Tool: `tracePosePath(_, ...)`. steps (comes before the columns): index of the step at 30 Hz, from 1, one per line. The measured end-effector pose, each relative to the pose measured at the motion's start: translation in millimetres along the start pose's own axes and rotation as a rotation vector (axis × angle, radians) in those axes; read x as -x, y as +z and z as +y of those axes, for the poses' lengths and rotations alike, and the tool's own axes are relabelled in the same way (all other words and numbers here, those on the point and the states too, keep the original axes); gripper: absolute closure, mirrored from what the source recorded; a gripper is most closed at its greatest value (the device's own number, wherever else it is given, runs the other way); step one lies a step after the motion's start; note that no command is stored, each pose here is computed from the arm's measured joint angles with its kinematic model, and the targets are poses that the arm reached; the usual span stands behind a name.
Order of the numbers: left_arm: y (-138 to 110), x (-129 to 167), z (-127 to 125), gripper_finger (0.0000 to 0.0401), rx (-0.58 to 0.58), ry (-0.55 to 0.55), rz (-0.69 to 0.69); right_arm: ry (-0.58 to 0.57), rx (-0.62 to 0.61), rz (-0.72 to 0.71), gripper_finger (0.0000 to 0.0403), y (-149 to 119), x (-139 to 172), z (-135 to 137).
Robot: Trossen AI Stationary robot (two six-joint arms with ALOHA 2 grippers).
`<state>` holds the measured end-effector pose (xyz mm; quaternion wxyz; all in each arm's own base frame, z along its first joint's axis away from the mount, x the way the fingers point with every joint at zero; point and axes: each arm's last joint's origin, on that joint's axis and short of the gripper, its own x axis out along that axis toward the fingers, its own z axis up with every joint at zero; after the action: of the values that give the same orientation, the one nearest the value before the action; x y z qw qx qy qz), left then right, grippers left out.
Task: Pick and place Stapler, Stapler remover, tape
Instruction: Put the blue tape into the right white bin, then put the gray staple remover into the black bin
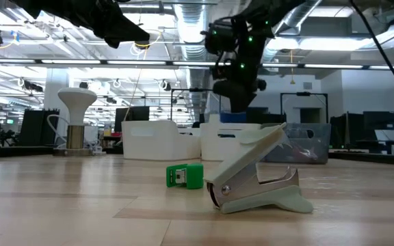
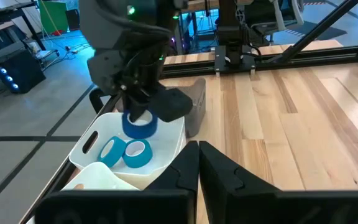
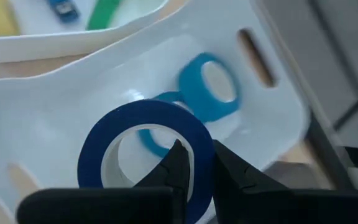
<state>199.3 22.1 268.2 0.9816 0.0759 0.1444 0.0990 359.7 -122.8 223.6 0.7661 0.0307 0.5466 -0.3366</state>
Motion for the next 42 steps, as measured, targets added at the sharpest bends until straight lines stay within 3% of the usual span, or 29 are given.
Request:
tracePosePath(3, 0, 0, 0, 0.0398, 0.0, 0.0, 0.0, 0.065, -0.037, 0.031, 0.0373, -5, -9, -3)
tracePosePath(12, 0, 0, 0, 0.0398, 0.0, 0.0, 0.0, 0.065, -0.051, 0.057, 0.0371, -13, -23, -3)
tracePosePath(25, 0, 0, 0, 0.0398, 0.0, 0.0, 0.0, 0.069, -0.005, 0.009, 0.0287, -8, -23, -3)
tracePosePath(31, 0, 0, 0, 0.0398, 0.0, 0.0, 0.0, 0.075, 0.058, -0.023, 0.0274, 2, -12, -4)
tracePosePath(42, 0, 0, 0, 0.0398, 0.0, 0.0, 0.0, 0.116, 0.279, 0.11, 0.0284, 4, 46, 14)
